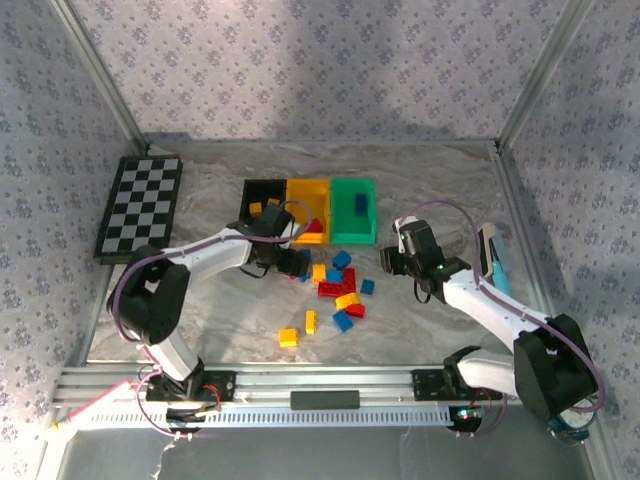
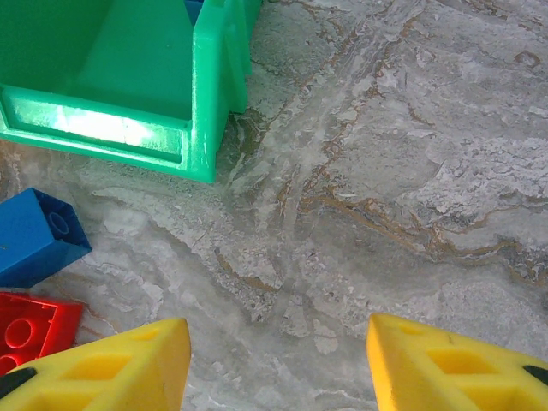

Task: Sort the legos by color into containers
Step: Move the lego to the center of the table.

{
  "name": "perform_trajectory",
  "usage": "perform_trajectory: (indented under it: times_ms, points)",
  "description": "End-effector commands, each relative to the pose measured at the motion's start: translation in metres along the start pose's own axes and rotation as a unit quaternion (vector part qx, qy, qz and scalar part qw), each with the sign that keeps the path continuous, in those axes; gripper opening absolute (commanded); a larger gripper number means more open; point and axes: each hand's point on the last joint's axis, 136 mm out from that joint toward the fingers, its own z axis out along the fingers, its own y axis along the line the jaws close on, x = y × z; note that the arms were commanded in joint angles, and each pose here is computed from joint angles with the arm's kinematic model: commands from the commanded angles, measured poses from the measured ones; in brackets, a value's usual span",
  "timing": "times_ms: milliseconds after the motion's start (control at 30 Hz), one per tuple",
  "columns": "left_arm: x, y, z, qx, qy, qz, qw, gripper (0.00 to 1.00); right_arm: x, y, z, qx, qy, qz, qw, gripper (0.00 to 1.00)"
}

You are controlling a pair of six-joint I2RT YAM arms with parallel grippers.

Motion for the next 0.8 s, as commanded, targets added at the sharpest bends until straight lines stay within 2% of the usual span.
perform_trajectory:
  times_ms: [0,367,567,667,767]
  points:
    - [-0.002,0.002,0.002,-0.011,0.007,-0.025,1.0,0.75,0.0,0.0,0.001,-0.002,-0.001,-0.003,1.0,0.58]
    - [-0.007,-0.002,0.02,-0.001,0.002,-0.09,0.996,0.74,0.002,0.01,0.009,-0.012,0.013,-0.01,1.0,0.58]
    - [0.003,-0.002,0.029,-0.02,0.02,-0.087,0.996,0.73,0.003,0.013,0.009,-0.008,0.015,-0.02,1.0,0.58]
    - [0.006,-0.001,0.03,-0.025,0.023,-0.085,0.996,0.67,0.004,0.013,0.01,-0.003,0.017,-0.025,1.0,0.58]
    - [0.011,0.003,0.028,-0.037,0.025,-0.082,0.996,0.67,0.004,0.014,0.01,-0.004,0.017,-0.028,0.999,0.58]
